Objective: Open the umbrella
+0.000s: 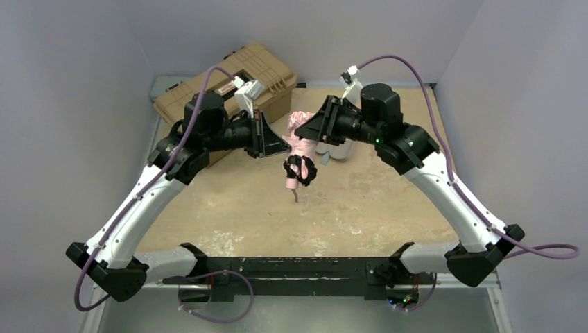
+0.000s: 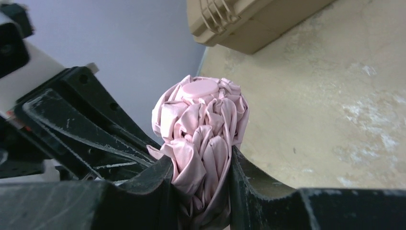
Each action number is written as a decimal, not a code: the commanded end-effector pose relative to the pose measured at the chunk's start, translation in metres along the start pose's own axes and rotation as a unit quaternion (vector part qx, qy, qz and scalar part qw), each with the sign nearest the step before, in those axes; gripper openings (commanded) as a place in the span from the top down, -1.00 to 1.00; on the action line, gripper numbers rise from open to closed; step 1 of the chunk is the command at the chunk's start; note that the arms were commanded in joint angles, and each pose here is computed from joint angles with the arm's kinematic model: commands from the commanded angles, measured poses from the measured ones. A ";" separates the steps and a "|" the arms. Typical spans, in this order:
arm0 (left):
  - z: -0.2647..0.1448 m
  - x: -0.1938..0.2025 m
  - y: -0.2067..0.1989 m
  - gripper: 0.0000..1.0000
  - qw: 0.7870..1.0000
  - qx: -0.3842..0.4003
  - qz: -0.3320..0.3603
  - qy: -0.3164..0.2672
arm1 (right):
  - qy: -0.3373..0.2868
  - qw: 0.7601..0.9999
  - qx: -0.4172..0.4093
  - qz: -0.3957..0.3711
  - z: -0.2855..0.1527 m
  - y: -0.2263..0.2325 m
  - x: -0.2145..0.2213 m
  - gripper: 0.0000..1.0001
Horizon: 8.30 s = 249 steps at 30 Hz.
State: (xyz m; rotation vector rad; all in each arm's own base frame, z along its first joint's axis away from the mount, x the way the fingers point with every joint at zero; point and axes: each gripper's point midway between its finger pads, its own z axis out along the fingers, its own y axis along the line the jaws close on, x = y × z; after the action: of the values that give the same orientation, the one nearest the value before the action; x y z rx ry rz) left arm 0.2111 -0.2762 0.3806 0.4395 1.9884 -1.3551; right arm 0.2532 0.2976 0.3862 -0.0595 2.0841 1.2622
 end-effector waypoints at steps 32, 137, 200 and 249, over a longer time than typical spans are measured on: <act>-0.058 -0.005 -0.048 -1.00 0.994 0.078 0.052 -0.064 | -0.073 0.979 -0.189 0.000 -0.018 0.041 -0.044 1.00; 0.007 0.001 0.006 1.00 0.984 -0.154 0.084 0.044 | 0.079 0.956 0.165 -0.230 0.029 -0.051 0.025 1.00; -0.026 -0.049 -0.134 1.00 0.904 0.396 -0.138 0.080 | -0.224 0.968 -0.115 0.001 -0.038 0.079 -0.104 0.07; 0.030 0.001 -0.024 -1.00 0.989 -0.141 0.044 -0.005 | -0.122 0.990 0.033 0.055 -0.030 0.007 -0.077 1.00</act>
State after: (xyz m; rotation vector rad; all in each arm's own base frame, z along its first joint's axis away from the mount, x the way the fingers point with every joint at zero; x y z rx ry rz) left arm 0.1982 -0.2988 0.3592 0.4315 2.2087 -0.9173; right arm 0.2975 0.2471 0.4061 0.2503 2.0736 1.0665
